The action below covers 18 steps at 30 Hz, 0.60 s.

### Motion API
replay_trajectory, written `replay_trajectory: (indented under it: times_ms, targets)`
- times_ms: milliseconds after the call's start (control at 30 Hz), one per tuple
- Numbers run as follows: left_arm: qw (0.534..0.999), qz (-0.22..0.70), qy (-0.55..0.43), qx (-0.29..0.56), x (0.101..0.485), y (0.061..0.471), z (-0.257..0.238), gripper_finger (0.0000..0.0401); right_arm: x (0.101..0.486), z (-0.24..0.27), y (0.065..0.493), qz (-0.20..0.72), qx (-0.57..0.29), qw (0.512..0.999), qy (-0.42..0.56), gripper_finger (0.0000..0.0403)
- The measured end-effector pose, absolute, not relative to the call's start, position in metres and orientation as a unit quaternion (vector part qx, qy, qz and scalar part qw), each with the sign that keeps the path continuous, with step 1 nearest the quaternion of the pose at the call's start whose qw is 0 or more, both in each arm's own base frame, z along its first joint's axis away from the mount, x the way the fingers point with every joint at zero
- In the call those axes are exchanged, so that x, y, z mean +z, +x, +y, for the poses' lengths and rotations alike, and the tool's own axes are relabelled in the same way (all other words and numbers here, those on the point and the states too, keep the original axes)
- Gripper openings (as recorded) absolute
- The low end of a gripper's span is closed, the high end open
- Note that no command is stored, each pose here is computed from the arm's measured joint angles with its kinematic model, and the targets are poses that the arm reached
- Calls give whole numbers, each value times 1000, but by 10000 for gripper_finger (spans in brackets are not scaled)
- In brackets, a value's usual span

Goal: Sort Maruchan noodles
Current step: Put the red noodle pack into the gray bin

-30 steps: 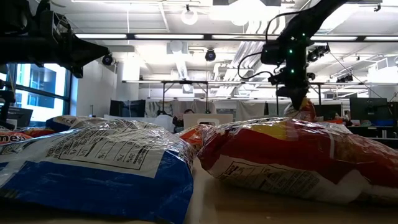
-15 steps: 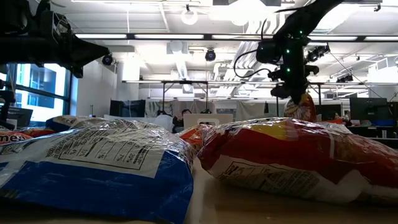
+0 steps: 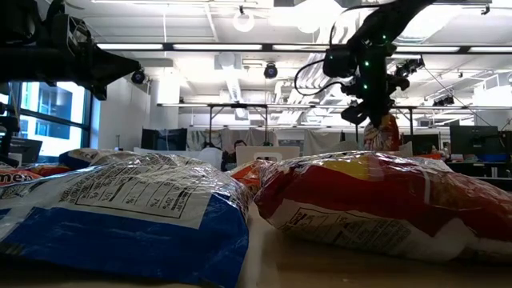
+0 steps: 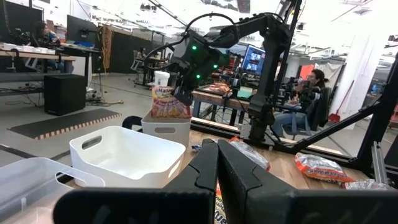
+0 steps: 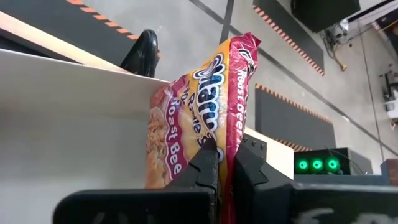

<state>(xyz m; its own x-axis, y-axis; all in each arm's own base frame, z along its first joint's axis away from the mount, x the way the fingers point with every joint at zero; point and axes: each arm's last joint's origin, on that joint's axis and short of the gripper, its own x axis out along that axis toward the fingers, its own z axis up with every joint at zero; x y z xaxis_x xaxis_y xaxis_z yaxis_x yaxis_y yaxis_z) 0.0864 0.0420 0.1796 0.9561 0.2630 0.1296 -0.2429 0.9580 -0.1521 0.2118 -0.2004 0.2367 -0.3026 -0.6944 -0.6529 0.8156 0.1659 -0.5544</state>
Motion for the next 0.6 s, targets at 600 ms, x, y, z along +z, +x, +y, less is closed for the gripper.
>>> replay_trajectory:
  times_ms: [600]
  targets:
    - [987,-74,-68,128,180,86,42,0,237,-198,215,528,-604,597,22,0]
